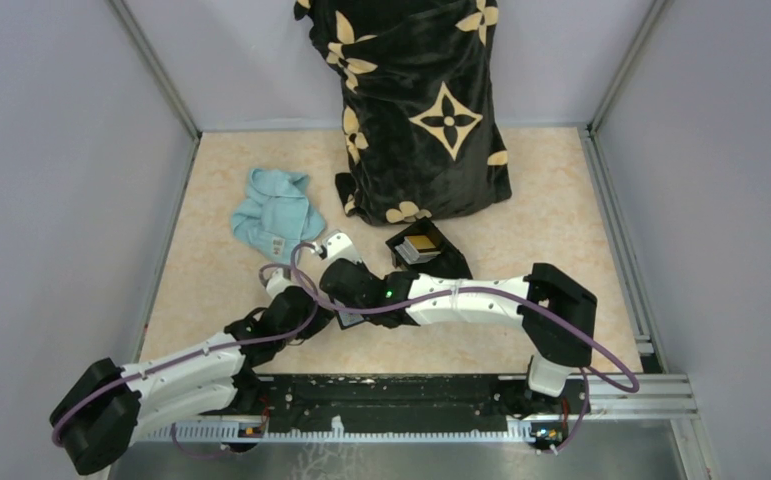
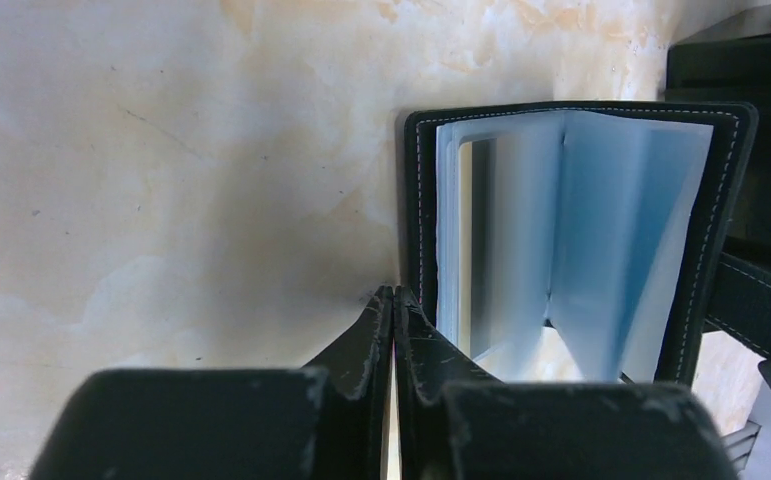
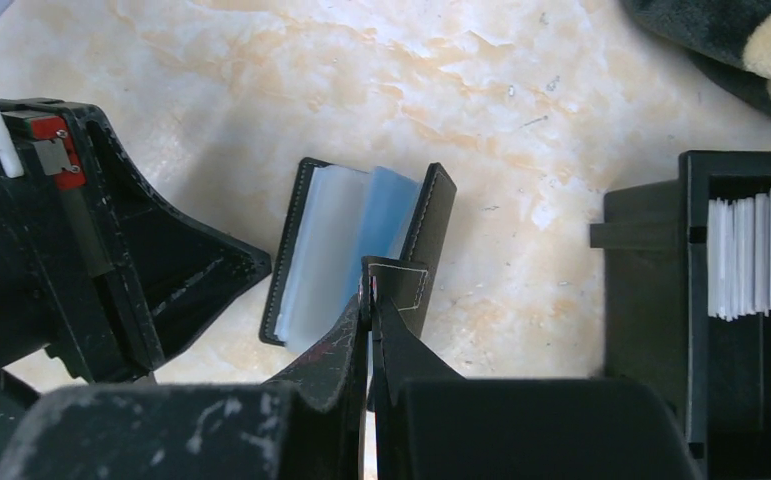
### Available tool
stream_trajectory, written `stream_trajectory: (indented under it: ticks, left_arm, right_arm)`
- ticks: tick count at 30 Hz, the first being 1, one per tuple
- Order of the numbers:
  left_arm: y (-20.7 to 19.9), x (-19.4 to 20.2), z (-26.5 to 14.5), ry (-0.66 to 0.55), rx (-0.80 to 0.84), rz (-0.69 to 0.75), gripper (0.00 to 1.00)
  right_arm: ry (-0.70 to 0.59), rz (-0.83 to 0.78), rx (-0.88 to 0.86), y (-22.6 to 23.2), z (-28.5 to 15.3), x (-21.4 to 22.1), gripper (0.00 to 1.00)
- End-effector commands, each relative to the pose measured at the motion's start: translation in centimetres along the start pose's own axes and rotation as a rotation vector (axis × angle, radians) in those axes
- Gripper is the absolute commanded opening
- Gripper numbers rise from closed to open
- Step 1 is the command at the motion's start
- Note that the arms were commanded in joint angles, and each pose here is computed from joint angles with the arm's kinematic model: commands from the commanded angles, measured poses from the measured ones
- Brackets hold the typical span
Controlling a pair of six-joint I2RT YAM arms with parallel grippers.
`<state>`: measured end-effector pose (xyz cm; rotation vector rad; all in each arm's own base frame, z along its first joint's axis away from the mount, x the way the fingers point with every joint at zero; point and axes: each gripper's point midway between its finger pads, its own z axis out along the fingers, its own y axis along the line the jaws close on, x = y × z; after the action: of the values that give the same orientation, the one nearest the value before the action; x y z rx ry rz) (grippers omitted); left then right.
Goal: Put the credit cards into the card holder
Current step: Close the card holder at the center of the board.
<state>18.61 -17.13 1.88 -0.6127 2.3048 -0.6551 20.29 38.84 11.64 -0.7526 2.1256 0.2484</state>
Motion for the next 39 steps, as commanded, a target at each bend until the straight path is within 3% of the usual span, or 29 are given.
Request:
stream_trajectory:
  ticks: [1, 26, 34, 39]
  left_arm:
    - [2.8, 1.6, -0.1, 0.048, -0.066, 0.006, 0.07]
    - [2.5, 1.1, -0.6, 0.023, -0.053, -0.028, 0.07]
    - [2.1, 0.5, -0.9, 0.008, -0.061, -0.028, 0.09]
    - [1.8, -0.1, -1.1, -0.005, -0.07, -0.023, 0.11]
  right_arm:
    - [-0.03, 0.073, -0.061, 1.9, -0.1, -0.9, 0.0]
    - [0.047, 0.204, -0.24, 5.7, 1.6, 3.7, 0.01]
    - [0.076, 0.195, -0.275, 6.4, 1.4, 4.1, 0.39]
    - [0.075, 0.186, -0.295, 6.6, 0.8, 3.6, 0.46]
